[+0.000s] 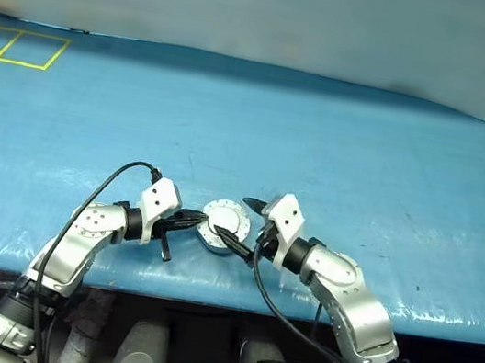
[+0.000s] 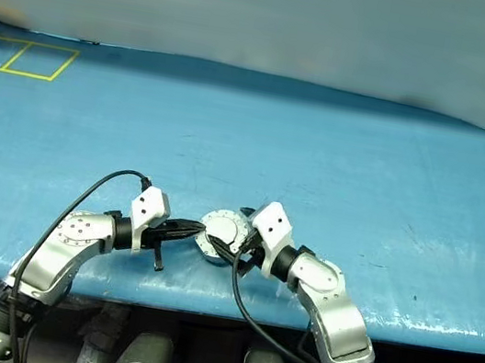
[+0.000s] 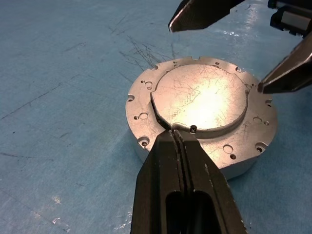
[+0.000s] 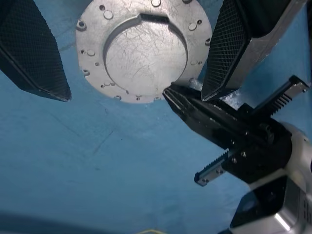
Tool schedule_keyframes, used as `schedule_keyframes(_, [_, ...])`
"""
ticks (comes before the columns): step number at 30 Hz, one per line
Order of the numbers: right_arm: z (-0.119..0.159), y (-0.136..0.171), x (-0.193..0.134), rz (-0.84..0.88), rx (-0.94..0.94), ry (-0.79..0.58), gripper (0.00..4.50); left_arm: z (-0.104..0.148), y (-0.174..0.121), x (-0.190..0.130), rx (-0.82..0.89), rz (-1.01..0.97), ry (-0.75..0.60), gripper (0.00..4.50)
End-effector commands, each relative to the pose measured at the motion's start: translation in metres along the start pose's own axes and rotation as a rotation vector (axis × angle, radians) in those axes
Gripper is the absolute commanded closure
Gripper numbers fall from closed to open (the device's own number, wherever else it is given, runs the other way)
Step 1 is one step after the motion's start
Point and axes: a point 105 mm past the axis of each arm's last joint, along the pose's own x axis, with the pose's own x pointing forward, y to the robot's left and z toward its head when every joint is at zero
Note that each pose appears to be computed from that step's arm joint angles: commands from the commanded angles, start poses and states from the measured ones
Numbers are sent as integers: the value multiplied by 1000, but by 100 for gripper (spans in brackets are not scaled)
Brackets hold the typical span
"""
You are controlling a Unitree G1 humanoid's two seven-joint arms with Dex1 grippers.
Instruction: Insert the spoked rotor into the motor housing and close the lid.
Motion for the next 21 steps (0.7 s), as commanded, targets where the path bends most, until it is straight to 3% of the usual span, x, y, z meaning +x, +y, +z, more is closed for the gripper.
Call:
schedule_keyframes(1, [23,-11,-15,-58,121,-119,2,-18,-10,4,-36,-39,64,450])
schedule_keyframes(5, [-15,-39,-42,-206,477,-29,2,-19,-10,4,-34,-39,64,450])
schedule_keyframes(9, [-45,-21,-59,-133,749,66,2,-19,-10,3,-40,-34,60,450])
schedule_keyframes(16, [-55,4,-46,-32,911,79,2,-19,-7,2,-50,-34,46,450])
schedule_keyframes(21, [-63,4,-32,-37,958,95,2,-19,-8,2,-46,-41,45,450])
